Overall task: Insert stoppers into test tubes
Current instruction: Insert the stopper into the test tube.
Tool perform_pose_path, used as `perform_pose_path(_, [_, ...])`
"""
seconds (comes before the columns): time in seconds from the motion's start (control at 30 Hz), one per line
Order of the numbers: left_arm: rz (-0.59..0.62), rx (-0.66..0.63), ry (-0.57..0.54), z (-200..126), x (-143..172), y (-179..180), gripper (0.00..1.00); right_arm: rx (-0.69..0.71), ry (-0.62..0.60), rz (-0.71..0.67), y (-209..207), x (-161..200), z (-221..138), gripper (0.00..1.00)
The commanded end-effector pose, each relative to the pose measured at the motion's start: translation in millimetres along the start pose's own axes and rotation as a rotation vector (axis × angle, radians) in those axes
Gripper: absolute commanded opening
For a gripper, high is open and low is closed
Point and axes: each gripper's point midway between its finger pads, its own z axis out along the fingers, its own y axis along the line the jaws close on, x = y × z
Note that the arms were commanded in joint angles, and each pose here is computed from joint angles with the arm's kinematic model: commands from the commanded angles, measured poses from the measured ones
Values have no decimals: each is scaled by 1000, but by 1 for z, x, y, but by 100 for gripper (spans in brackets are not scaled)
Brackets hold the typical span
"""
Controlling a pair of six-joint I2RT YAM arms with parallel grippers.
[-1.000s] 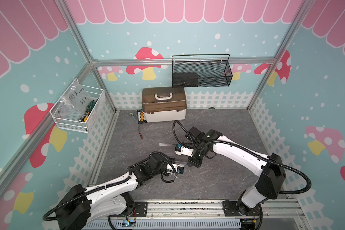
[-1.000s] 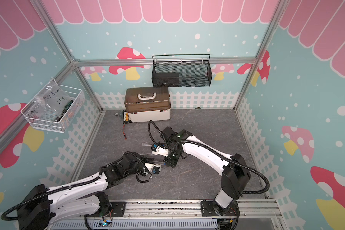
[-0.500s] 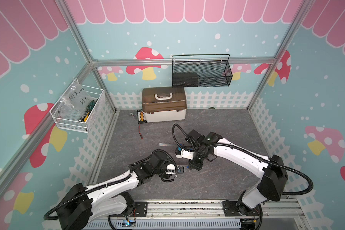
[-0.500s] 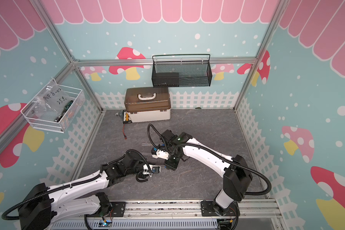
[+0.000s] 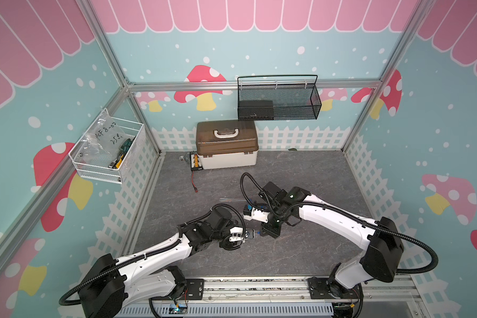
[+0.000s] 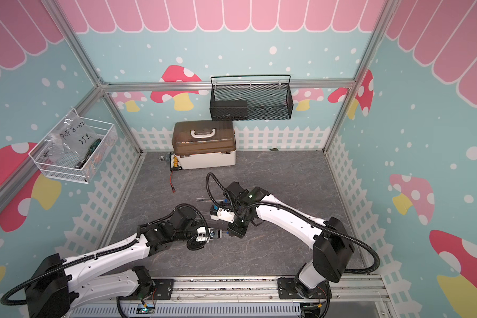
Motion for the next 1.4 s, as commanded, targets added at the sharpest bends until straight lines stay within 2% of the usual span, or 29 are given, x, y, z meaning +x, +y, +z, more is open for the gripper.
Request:
perform_pose_path(0.0, [269,52,-626,-58,-146,-5,0,152,-592,-276,-19,-149,-46,0])
perform_pose_path(0.13, [350,-83,-550,-53,-131,7,0,149,-592,-258,-17,-145,-48,0])
perform_pose_path(0.2, [375,-124,-505,-52,-124,12,0,163,-583,-249,-19,-140,-48,9])
perform_pose_path(0.27, [397,-110,-425,-46,-108,8,0,181,-570,-234,-19,-131,-50,20])
perform_pose_path(0.43, [345,-43,-262,-33,-67,-8,0,250,-581,-172,-21,-106,-65,45])
perform_pose_path(0.5, [299,-8,-204,-29,-53,-14,0,272,-593,-137,-22,-97,-72,49])
perform_pose_path(0.67, [217,-17,-154,-28,-38,-12,0,349,-653,-6,-34,-78,-96,52])
perform_pose_path(0.8, [122,2,-93,-28,-21,1,0,529,-652,144,-65,-49,-111,54])
perform_pose_path(0.87, [73,12,-51,-27,-11,13,0,645,-649,262,-86,-27,-121,56])
perform_pose_path(1.0, [-5,41,22,-23,8,41,0,749,-636,412,-110,7,-129,57])
perform_pose_path(1.13, [-25,63,109,-13,32,71,0,755,-633,452,-117,17,-127,57])
perform_pose_path(1.27, [11,81,186,2,50,96,0,765,-615,451,-121,23,-124,56])
perform_pose_path(1.37, [18,92,210,15,58,116,0,768,-612,457,-124,27,-123,56])
